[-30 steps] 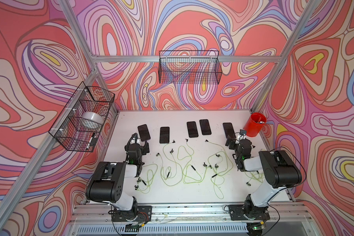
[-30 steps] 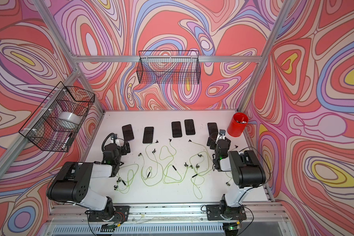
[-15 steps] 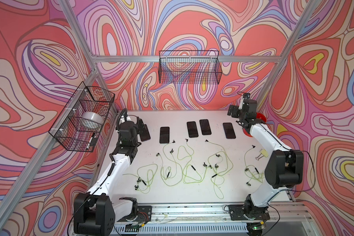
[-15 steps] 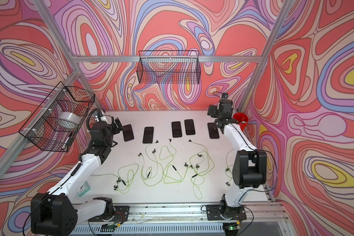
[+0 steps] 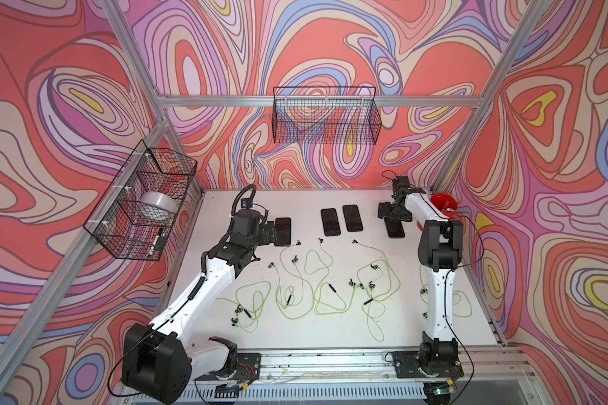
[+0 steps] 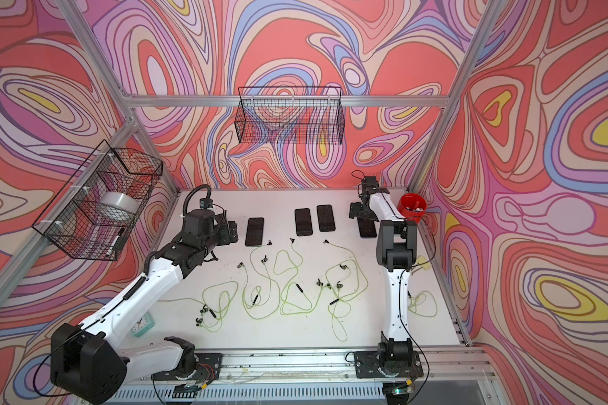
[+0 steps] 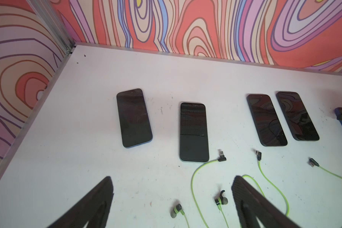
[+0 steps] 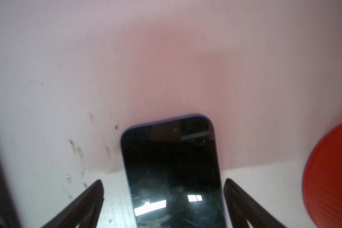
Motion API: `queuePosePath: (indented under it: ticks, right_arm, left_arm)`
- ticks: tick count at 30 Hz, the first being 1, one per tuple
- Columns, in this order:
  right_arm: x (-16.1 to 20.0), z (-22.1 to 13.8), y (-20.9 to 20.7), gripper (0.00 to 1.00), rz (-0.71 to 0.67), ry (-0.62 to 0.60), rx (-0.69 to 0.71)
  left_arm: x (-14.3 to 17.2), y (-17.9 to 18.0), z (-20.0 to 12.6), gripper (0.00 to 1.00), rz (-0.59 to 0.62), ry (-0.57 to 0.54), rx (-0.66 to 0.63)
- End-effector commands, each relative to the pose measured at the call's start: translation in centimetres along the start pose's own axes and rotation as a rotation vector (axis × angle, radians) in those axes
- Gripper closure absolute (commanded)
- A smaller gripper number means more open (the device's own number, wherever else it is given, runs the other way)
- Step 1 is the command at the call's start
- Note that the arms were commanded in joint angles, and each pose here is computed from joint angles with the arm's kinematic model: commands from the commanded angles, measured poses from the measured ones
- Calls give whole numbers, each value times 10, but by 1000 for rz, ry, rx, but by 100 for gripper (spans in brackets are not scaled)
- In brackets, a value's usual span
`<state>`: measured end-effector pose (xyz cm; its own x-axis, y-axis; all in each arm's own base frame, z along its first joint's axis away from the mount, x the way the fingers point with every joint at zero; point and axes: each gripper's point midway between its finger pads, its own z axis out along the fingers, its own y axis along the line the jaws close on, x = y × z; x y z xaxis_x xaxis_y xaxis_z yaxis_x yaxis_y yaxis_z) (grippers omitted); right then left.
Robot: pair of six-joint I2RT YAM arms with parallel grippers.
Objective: Plug wired earphones into phones
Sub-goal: Pick up the phone at the center of the board.
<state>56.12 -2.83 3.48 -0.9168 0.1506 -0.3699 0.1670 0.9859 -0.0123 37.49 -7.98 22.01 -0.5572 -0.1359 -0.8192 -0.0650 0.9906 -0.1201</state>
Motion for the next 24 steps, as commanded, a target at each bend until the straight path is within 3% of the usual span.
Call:
queuePosePath:
  ticks: [1, 11, 16, 24]
  right_arm:
    - [18, 0, -7, 5, -42, 96, -19]
    - [61, 20, -10, 11, -102, 248, -42]
    - [70, 26, -8, 32, -103, 286, -61]
    - [65, 0, -12, 45, -71, 261, -33]
  left_arm:
    - [-2, -4, -9, 5, -20, 12, 22]
    - [5, -2, -8, 6, -37, 16, 19]
    - [6, -3, -7, 6, -37, 21, 26]
    - [9, -3, -5, 6, -43, 28, 24]
